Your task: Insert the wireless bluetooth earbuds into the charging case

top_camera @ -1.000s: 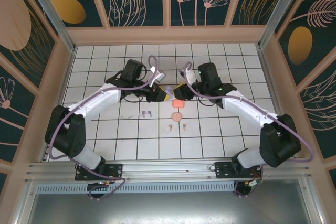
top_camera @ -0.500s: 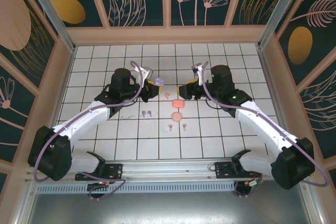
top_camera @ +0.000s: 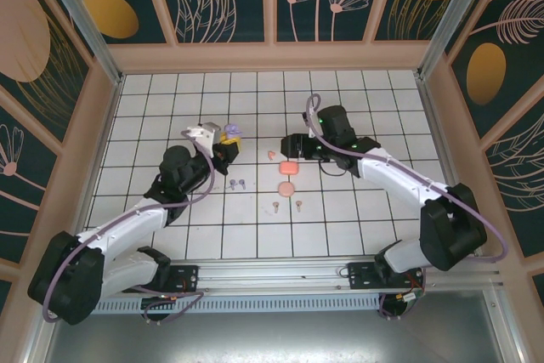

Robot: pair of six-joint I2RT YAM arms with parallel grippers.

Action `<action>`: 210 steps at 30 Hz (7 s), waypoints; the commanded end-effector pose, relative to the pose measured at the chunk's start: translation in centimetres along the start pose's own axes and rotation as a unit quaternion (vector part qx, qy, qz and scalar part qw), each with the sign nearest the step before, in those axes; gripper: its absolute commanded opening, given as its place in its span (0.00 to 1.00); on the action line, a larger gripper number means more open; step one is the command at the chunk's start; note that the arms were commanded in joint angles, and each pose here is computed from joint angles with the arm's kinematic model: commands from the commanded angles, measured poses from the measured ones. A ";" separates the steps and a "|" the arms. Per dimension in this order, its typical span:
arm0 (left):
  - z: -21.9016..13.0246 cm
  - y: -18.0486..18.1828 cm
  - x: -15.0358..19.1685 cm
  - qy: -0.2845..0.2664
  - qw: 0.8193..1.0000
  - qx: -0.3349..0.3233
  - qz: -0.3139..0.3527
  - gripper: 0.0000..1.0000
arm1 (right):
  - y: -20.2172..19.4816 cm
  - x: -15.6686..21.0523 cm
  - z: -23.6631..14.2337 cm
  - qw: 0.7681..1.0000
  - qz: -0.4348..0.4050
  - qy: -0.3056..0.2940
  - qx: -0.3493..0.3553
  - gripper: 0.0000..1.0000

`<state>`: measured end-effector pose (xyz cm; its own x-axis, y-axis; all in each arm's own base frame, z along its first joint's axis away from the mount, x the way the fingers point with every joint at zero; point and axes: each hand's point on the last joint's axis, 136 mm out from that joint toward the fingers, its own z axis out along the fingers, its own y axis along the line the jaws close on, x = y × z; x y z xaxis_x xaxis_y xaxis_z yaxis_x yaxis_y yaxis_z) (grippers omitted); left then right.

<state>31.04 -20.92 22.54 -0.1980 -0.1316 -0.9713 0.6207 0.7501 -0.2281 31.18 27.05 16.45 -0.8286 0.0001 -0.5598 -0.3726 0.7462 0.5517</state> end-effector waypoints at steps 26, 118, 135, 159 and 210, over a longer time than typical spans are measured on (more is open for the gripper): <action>-9.0 6.9 -2.9 -0.202 0.962 -0.172 -0.057 0.00 | 7.1 6.3 11.1 0.987 0.006 0.092 0.131 0.61; -8.9 6.9 -7.2 -0.241 0.959 -0.127 -0.082 0.00 | 7.8 5.6 15.9 0.969 -0.038 0.076 0.234 0.21; -6.3 3.2 -7.0 -0.172 0.985 -0.028 -0.003 0.00 | 6.2 -4.6 8.5 0.977 -0.022 -0.033 0.211 0.20; -2.3 -4.3 -3.5 -0.137 0.977 0.134 0.089 0.00 | 12.7 -10.9 -6.2 0.976 -0.093 -0.188 0.049 0.21; -0.4 -10.7 -8.0 -0.195 0.921 0.323 0.101 0.00 | 20.1 -6.3 -12.0 0.916 -0.241 -0.259 -0.191 0.21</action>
<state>26.56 -27.31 31.09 0.1405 -0.3124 -0.9395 0.9538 0.2971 0.0439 24.03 33.93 37.33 -0.3097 0.0943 -0.9462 -0.8260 0.4661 0.3168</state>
